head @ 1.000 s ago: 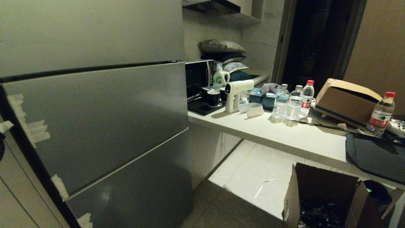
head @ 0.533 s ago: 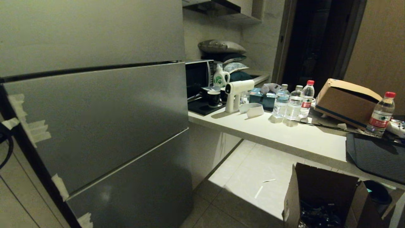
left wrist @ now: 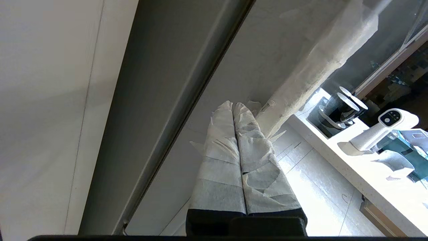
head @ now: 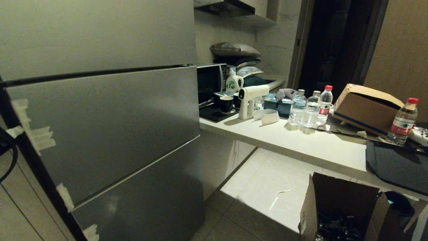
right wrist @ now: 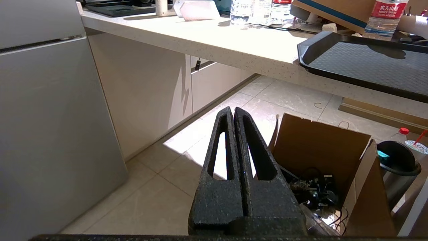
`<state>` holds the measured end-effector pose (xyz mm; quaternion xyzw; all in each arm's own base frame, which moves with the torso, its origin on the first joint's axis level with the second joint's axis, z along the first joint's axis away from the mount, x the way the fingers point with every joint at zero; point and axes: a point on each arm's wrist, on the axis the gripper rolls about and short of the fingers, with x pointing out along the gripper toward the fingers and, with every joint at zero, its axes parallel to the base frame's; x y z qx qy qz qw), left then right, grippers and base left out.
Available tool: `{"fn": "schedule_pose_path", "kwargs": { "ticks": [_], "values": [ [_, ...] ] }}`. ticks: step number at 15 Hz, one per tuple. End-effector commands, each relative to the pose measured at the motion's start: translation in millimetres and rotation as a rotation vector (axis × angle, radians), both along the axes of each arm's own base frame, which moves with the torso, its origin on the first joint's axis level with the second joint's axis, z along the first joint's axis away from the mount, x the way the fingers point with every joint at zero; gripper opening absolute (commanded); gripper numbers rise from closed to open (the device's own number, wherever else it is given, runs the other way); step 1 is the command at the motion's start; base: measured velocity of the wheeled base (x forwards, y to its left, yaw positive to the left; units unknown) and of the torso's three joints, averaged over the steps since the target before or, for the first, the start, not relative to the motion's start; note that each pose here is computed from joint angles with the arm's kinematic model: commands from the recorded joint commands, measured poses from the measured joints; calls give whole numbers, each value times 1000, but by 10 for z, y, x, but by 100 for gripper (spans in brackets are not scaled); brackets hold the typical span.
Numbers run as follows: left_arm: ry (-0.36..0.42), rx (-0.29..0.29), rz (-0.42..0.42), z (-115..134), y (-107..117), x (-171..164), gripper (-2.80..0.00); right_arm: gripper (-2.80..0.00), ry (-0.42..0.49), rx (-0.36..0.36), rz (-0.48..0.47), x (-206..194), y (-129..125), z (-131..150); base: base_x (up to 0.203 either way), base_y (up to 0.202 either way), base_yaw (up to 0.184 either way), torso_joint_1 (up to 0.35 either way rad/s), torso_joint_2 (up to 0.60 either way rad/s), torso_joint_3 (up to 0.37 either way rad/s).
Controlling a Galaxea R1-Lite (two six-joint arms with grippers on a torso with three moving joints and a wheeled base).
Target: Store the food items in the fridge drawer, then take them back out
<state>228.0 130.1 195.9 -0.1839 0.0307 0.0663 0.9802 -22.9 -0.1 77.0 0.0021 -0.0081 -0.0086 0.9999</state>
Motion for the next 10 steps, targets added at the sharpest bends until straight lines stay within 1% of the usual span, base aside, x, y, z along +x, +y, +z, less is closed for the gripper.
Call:
{"fn": "schedule_pose_path", "kwargs": {
  "ticks": [1,5,10],
  "values": [
    [7,-7,-30,-27,-56,22,-280,-280,5,0,0,4,0,-12,0,0,0,0,0,0],
    [26,-15,-44,-85,-106,1,-280,-280,5,0,0,4,0,-12,0,0,0,0,0,0],
    [39,-18,-40,-127,-135,-59,-280,-280,5,-1,0,4,0,-12,0,0,0,0,0,0]
  ]
}}
